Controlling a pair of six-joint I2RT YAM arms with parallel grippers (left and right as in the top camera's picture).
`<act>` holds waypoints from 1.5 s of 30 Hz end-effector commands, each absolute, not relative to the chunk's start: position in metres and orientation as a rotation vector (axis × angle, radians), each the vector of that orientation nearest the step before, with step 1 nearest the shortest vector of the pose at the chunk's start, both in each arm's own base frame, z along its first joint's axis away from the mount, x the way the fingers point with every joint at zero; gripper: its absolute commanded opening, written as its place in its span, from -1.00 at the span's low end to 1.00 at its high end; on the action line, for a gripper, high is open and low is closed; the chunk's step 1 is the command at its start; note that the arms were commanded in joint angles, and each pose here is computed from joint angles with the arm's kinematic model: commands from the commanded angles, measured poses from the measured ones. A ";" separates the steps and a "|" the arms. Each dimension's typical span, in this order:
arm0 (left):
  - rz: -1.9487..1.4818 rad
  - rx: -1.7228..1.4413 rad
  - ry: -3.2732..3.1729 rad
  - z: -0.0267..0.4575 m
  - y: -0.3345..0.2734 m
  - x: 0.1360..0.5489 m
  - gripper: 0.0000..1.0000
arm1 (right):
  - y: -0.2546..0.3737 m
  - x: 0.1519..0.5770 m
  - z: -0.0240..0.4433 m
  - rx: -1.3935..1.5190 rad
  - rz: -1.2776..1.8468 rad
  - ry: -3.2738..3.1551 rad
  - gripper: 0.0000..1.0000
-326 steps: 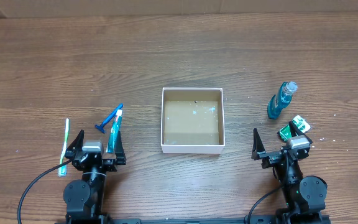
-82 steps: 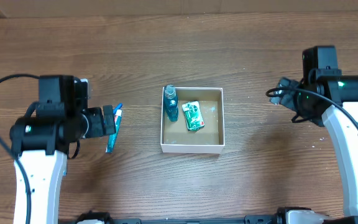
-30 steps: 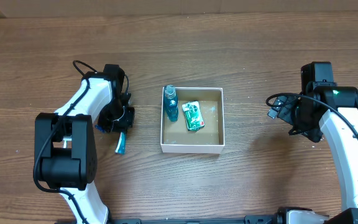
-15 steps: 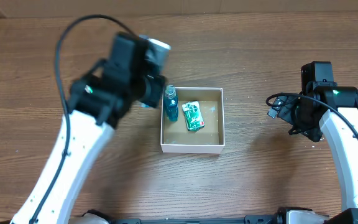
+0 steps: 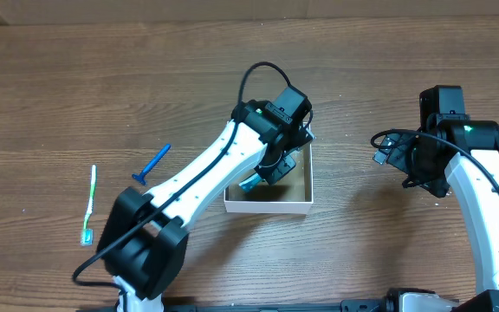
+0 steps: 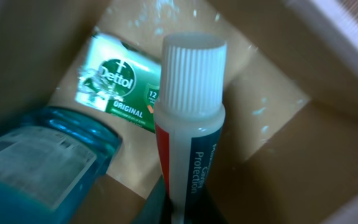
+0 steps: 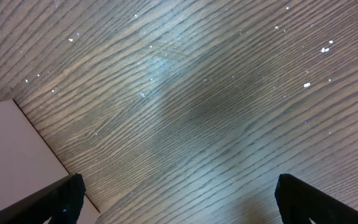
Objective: Pack container
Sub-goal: 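Carry the toothpaste with the left gripper into the box and release, then grasp the blue razor with the left gripper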
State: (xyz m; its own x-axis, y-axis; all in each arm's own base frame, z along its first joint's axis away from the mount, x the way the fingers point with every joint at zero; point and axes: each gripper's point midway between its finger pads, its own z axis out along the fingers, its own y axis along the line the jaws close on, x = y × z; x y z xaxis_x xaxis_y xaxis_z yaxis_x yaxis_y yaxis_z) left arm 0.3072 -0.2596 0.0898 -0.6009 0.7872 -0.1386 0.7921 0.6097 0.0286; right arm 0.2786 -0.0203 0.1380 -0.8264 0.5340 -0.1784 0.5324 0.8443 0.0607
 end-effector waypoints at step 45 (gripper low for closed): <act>0.138 0.056 3.315 -0.006 -0.003 0.340 0.57 | -0.024 0.277 0.143 0.817 -0.012 2.815 1.00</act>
State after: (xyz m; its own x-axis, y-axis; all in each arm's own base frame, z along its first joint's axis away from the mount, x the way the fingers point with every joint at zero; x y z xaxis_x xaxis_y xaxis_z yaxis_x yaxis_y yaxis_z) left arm 0.3450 -0.0036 0.0059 -0.9901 0.0111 0.1402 0.0249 0.9949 0.0974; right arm 0.2772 -0.0211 0.1376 -0.8270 0.5339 -0.1760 0.5335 0.8441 0.0536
